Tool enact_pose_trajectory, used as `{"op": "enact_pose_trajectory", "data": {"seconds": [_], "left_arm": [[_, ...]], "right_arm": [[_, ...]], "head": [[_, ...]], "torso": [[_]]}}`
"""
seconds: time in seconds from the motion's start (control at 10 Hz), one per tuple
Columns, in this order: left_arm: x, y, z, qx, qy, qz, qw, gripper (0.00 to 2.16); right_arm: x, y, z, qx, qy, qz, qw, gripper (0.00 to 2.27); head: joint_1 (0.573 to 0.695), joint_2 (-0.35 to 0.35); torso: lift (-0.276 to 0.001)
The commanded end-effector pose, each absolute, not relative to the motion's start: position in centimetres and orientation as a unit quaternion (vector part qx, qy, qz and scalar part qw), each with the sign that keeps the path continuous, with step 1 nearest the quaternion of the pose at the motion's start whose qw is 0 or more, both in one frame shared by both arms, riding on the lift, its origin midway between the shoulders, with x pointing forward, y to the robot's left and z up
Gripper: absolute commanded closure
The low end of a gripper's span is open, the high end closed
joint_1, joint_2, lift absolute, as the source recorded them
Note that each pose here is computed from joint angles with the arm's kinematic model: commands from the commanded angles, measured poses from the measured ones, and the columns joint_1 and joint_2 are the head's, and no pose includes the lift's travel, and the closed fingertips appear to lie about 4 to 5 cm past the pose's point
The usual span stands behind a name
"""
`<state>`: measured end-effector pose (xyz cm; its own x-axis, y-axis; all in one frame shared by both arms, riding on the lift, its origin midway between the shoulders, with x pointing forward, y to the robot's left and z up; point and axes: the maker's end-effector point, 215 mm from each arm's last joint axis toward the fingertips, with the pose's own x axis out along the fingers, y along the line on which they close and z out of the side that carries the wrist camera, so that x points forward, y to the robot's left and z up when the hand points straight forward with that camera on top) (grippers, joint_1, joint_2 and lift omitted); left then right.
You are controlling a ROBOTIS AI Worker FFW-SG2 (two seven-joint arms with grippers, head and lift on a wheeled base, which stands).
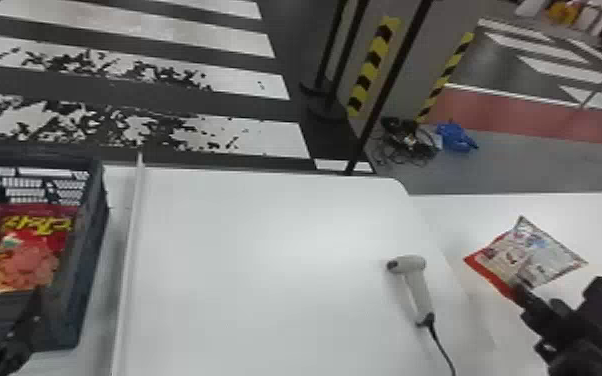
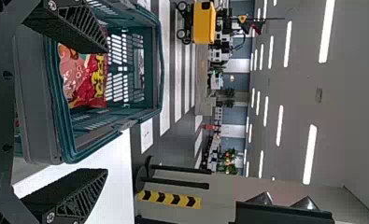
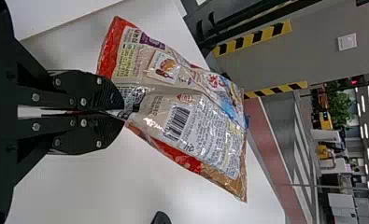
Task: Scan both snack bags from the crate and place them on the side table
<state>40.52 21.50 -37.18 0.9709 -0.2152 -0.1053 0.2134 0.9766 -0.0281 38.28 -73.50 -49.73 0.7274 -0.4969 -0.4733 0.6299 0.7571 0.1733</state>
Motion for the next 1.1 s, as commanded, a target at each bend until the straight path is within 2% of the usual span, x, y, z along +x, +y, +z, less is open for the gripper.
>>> {"op": "enact_pose_trajectory", "data": {"seconds": [0.0,0.4,0.8,0.9,1.0], "left_arm": [[40.2,21.7,-37.0,-0.008,0.052,-0.106,0.993,0.09],[39.7,22.1,-36.1,-0.008,0.041,-0.101,0.994,0.09],[39.8,21.8,-35.3,-0.011,0.033,-0.1,0.994,0.09],[39.9,21.8,-35.0,-0.01,0.031,-0.1,0.994,0.09],[39.9,21.6,-35.0,-0.01,0.03,-0.102,0.994,0.09]], "right_arm": [[38.3,-73.6,-49.6,0.156,0.196,-0.31,0.917,0.0],[38.0,-72.5,-47.8,0.135,0.166,-0.308,0.927,0.05],[41.8,-61.8,-40.2,0.062,0.105,-0.236,0.964,0.05],[42.6,-60.0,-37.1,0.028,0.09,-0.211,0.973,0.05],[43.6,-56.8,-36.0,0.004,0.088,-0.177,0.98,0.05]], "head": [[0.695,-0.35],[0.695,-0.35],[0.695,-0.35],[0.695,-0.35],[0.695,-0.35]], "torso": [[-0.098],[-0.098],[-0.098],[-0.098],[-0.098]]}}
